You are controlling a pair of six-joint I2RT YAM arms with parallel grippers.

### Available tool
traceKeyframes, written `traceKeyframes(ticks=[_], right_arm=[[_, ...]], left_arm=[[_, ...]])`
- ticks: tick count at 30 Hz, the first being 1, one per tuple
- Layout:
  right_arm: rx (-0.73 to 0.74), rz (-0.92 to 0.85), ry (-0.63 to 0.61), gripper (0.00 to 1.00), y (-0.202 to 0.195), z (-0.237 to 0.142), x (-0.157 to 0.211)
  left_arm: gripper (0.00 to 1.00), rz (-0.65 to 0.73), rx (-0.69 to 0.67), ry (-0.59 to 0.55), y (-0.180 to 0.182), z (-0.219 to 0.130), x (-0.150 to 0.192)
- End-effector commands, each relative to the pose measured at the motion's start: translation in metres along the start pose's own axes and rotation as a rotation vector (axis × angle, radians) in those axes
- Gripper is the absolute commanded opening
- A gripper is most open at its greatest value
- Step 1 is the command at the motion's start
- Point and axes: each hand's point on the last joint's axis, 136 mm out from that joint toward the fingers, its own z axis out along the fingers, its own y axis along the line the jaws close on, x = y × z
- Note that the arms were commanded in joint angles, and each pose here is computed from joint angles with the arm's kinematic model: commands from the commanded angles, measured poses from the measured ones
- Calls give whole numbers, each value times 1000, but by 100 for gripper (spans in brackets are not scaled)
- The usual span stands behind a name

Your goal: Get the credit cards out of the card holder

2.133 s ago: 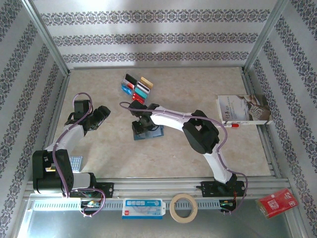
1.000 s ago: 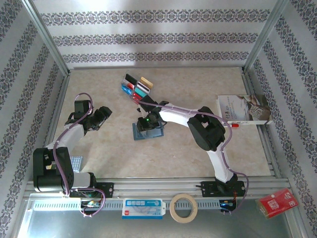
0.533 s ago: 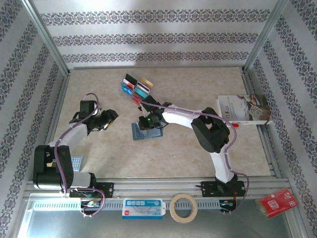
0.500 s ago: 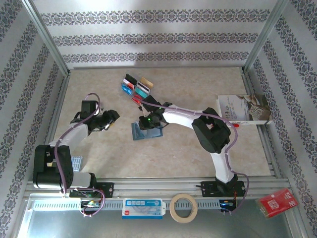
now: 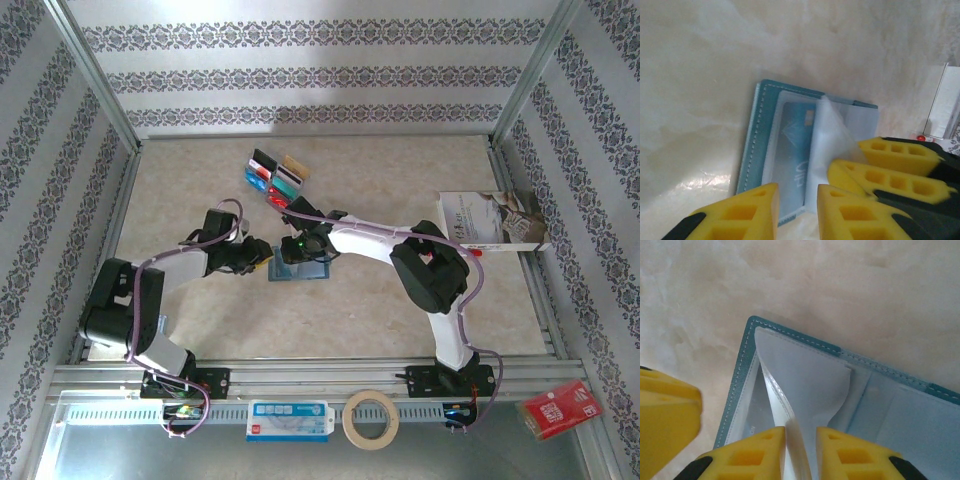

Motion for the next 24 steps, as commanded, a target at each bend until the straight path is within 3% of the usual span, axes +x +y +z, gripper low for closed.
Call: traceKeyframes(ticks=[1, 11, 16, 24], right_arm=[[55, 13, -32, 27, -6, -17, 1], [173, 88, -136, 31, -34, -45, 1], [289, 222, -144, 36, -71, -53, 13], [221, 221, -233, 38, -55, -78, -7]], left_arm=[[25, 10, 58, 10, -13, 10, 2], [24, 20, 44, 20, -15, 15, 3], [24, 28, 45, 23, -19, 16, 2], [25, 63, 58, 48, -33, 21, 2]])
